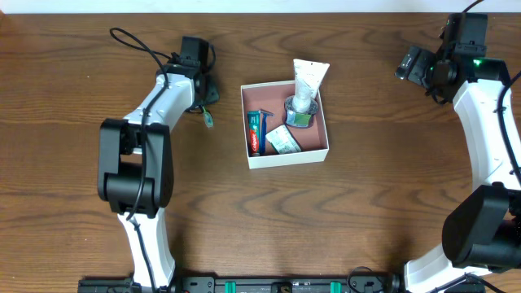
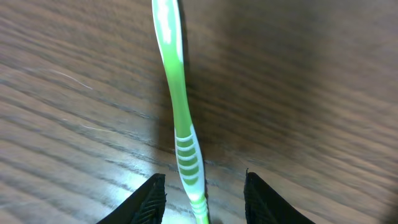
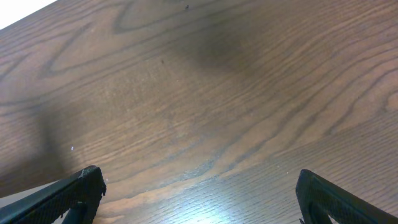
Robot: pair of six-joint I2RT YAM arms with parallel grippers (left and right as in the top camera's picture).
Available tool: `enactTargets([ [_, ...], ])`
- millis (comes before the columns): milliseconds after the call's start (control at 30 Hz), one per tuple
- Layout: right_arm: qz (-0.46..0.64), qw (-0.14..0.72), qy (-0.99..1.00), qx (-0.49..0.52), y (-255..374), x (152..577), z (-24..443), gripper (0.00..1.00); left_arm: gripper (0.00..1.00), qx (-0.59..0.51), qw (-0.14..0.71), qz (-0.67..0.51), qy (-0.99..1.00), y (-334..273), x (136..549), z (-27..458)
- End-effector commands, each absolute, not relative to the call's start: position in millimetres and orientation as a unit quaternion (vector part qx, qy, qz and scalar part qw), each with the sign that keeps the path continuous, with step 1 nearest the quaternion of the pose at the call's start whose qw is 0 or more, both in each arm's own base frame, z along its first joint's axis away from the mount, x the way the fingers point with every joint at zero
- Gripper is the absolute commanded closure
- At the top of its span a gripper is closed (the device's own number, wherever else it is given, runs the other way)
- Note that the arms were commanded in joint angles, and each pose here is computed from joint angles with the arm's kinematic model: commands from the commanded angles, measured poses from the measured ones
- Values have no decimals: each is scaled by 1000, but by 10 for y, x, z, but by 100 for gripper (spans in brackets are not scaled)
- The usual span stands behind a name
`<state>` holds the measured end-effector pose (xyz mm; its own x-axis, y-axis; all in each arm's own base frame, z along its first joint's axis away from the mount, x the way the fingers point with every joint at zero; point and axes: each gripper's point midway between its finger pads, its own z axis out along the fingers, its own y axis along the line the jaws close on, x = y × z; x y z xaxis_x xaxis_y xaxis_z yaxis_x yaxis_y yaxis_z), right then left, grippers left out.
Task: Pack container
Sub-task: 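Move the left gripper to the green toothbrush and grasp it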
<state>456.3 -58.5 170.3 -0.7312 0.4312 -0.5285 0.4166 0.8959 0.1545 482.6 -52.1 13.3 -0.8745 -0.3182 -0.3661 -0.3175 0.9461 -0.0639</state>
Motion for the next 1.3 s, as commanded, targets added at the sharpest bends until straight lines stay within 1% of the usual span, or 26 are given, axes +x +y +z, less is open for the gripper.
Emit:
enactTargets([
  [0,16,292,928,232,-564,4579,1745,1,58,-160,179,3,971,-526,4804,23],
  [133,16,292,928,232,-564,4579,1745,1,58,-161,182,3,970,-525,4815,27],
  [233,16,292,928,231,-562,4579,1745,1,64,-161,181,3,970,-526,4809,21],
  [567,16,292,928,232,-564,4579,1745,1,65,-164,165,8,973,-511,4710,-60],
  [800,16,292,928,232,-564,4579,1745,1,81,-164,164,8,973,-512,4707,-62],
  [867,16,292,928,232,-564,4579,1745,1,82,-164,164,8,973,-512,4707,-62],
  [900,16,292,928,232,-564,4579,1745,1,85,-164,164,8,973,-512,4707,-62],
  [1000,16,292,928,231,-564,4579,1745,1,90,-164,163,8,973,-511,4700,-64],
  [1267,16,292,928,232,-564,4579,1745,1,91,-163,161,9,973,-506,4679,-17],
])
